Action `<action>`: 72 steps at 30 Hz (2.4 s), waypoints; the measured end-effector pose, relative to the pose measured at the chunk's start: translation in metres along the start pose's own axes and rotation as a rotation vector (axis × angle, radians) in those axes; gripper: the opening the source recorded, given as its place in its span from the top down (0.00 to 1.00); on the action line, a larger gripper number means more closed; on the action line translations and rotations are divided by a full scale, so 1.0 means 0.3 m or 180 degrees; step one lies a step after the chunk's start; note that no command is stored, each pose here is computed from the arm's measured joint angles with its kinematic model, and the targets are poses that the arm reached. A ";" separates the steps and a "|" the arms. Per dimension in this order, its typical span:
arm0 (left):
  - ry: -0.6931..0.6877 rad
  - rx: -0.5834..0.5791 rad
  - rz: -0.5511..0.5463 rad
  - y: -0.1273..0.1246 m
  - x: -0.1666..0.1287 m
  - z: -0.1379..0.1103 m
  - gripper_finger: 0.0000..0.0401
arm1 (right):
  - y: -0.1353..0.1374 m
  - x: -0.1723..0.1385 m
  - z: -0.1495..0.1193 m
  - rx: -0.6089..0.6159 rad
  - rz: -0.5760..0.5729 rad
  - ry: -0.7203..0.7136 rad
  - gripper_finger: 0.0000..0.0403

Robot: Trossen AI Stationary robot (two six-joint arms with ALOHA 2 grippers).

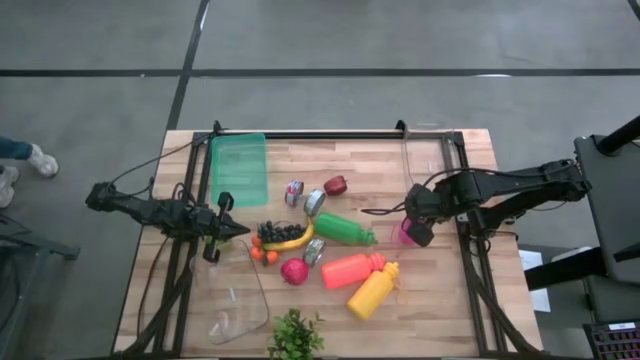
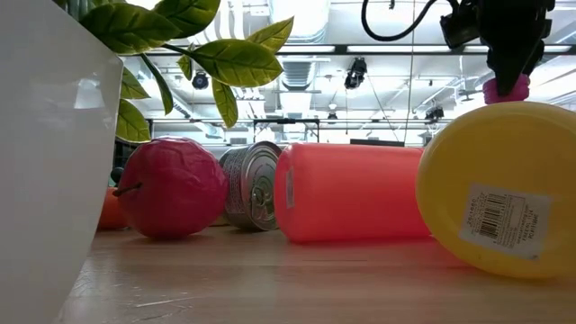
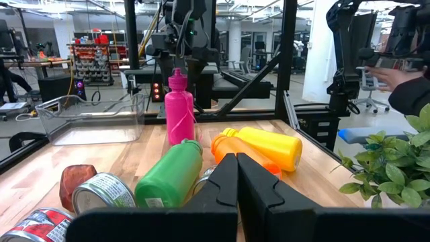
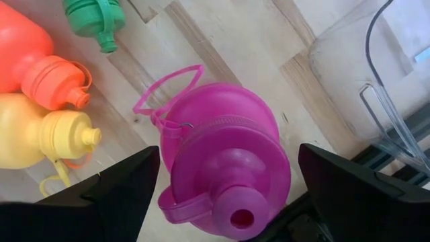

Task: Pick & Place Food Item
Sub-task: Put the pink tumbler bottle into the top right transparent bin

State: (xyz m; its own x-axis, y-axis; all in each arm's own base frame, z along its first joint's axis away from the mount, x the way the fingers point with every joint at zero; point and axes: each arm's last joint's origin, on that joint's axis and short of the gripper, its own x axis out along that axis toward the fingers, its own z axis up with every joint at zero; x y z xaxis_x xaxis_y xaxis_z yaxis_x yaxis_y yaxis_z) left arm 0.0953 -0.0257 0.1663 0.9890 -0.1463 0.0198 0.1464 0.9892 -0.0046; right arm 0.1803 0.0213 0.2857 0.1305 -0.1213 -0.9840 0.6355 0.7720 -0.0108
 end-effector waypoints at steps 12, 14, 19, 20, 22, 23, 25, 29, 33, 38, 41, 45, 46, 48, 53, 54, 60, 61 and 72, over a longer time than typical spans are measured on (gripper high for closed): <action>0.0000 0.0000 -0.0001 0.000 0.000 0.000 1.00 | 0.000 0.000 -0.001 0.0000 0.0005 0.0015 0.43; 0.0000 0.0000 -0.0001 0.000 0.000 0.000 1.00 | 0.000 0.000 -0.001 0.0000 0.0007 0.0015 0.46; -0.0001 0.0000 -0.0001 0.000 0.000 0.000 1.00 | 0.000 0.000 -0.001 0.0000 0.0012 0.0020 0.48; -0.0001 0.0000 -0.0002 0.000 0.000 0.000 1.00 | 0.000 0.000 -0.001 0.0000 0.0011 0.0021 0.48; 0.0000 0.0000 -0.0001 0.000 0.000 0.000 1.00 | 0.000 0.000 -0.001 0.0000 0.0012 0.0022 0.48; 0.0001 0.0000 -0.0002 0.000 0.000 0.000 1.00 | 0.000 0.000 -0.001 0.0000 0.0011 0.0023 0.48; -0.0001 0.0000 0.0000 0.000 0.000 0.000 1.00 | 0.000 0.000 -0.001 0.0000 0.0012 0.0024 0.48; 0.0000 0.0000 -0.0001 0.000 0.000 0.000 1.00 | 0.000 0.000 -0.001 0.0000 0.0011 0.0024 0.48; 0.0000 0.0000 -0.0001 0.000 0.000 0.000 1.00 | 0.000 0.000 -0.001 0.0001 0.0010 0.0025 0.49; 0.0000 0.0000 -0.0001 0.000 0.000 0.000 1.00 | 0.000 -0.016 0.002 0.0092 0.0021 0.0015 0.49; 0.0001 0.0000 -0.0002 0.000 0.000 0.000 1.00 | -0.003 -0.042 0.004 0.0134 0.0025 0.0012 0.49; 0.0000 0.0000 -0.0002 0.000 0.000 0.000 1.00 | -0.007 -0.085 0.009 0.0146 0.0055 -0.0018 0.49; 0.0001 0.0000 -0.0001 0.000 0.000 0.000 1.00 | -0.010 -0.099 0.010 0.0149 0.0054 -0.0024 0.49; 0.0000 0.0000 -0.0002 0.000 0.000 0.000 1.00 | -0.014 -0.132 0.013 0.0159 0.0074 -0.0066 0.49; -0.0001 0.0000 -0.0002 0.000 0.000 0.000 1.00 | -0.038 -0.236 0.016 0.0179 0.0057 -0.0239 0.49; 0.0001 0.0000 -0.0001 0.000 0.000 0.000 1.00 | -0.041 -0.254 0.020 0.0197 0.0078 -0.0305 0.49; -0.0001 0.0000 -0.0001 0.000 0.000 0.000 1.00 | -0.073 -0.363 0.023 0.0279 0.0190 -0.0843 0.49; 0.0000 0.0000 -0.0002 0.000 0.000 0.000 1.00 | -0.080 -0.375 0.023 0.0293 0.0177 -0.0925 0.49; 0.0000 0.0000 -0.0001 0.000 0.000 0.000 1.00 | -0.161 -0.412 0.053 0.0682 -0.0122 -0.1330 0.49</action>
State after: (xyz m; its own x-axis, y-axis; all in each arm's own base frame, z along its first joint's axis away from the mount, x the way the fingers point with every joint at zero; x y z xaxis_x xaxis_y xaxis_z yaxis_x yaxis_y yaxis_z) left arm 0.0953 -0.0258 0.1663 0.9890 -0.1467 0.0197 0.1469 0.9891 -0.0046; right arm 0.1455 -0.0110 0.4108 0.3710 -0.4220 -0.8272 0.7829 0.6212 0.0343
